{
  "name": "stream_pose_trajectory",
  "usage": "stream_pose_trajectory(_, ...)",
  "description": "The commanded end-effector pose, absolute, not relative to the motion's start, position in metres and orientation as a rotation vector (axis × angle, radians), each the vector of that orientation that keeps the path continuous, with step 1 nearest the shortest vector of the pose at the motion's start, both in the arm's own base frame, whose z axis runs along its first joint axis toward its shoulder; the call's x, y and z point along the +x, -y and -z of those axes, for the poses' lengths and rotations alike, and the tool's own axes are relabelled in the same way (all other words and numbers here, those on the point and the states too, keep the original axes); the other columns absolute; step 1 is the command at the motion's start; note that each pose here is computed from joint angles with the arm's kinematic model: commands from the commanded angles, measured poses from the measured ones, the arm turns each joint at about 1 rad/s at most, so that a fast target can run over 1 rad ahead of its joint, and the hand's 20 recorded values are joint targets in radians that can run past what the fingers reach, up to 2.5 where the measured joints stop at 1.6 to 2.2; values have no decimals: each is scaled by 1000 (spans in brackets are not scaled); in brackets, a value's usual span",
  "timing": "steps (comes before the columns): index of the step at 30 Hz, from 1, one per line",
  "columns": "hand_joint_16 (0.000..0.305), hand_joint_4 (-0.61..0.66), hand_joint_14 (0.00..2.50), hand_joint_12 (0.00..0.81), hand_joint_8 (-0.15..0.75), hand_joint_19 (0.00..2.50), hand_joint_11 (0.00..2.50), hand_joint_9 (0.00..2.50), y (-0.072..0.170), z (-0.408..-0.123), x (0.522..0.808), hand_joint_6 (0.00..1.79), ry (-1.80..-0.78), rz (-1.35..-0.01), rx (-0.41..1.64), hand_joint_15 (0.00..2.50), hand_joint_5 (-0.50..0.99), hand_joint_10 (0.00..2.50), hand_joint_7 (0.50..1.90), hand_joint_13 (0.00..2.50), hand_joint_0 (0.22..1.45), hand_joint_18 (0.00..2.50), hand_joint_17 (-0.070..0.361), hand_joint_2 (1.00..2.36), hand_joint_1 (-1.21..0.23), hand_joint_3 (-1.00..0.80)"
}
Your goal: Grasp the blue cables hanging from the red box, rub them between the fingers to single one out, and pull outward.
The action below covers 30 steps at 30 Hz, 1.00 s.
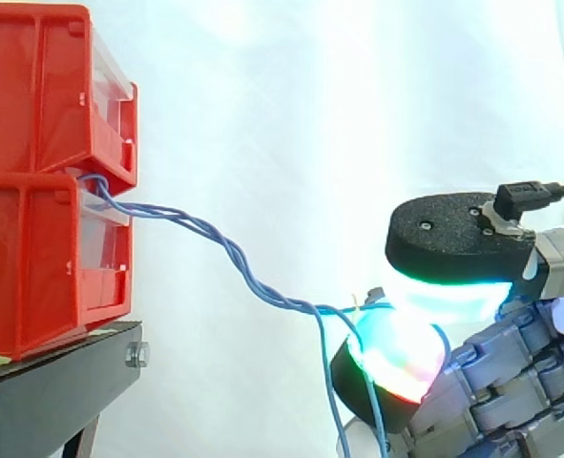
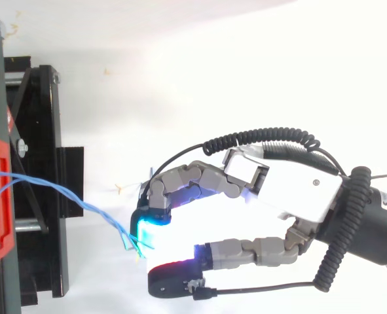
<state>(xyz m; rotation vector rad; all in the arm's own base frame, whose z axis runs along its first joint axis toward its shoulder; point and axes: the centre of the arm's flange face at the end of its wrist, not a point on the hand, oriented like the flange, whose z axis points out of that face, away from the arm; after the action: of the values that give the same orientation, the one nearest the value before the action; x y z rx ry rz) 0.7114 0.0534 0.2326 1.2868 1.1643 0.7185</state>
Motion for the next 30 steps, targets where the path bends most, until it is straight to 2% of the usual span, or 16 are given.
stream_pose_trajectory(1, 46, -33, 6, 286, 204, 377, 142, 766, -53, -233, 711, 885, -1163, -720, 1286, 191, -74, 3, 1136, 536, 605, 660, 104, 1000, -838, 13)
stream_pose_trajectory(17, 47, -34, 10, 307, 211, 384, 168, 788, -53, -232, 711, 887, -1164, -719, 1287, 291, -75, 5, 1124, 607, 607, 668, 105, 1001, -840, 8)
stream_pose_trajectory(30, 46, -19, 16, 301, 213, 420, 333, 940, -53, -233, 711, 880, -1163, -717, 1287, 410, -78, 9, 1162, 742, 619, 701, 104, 1008, -862, 41)
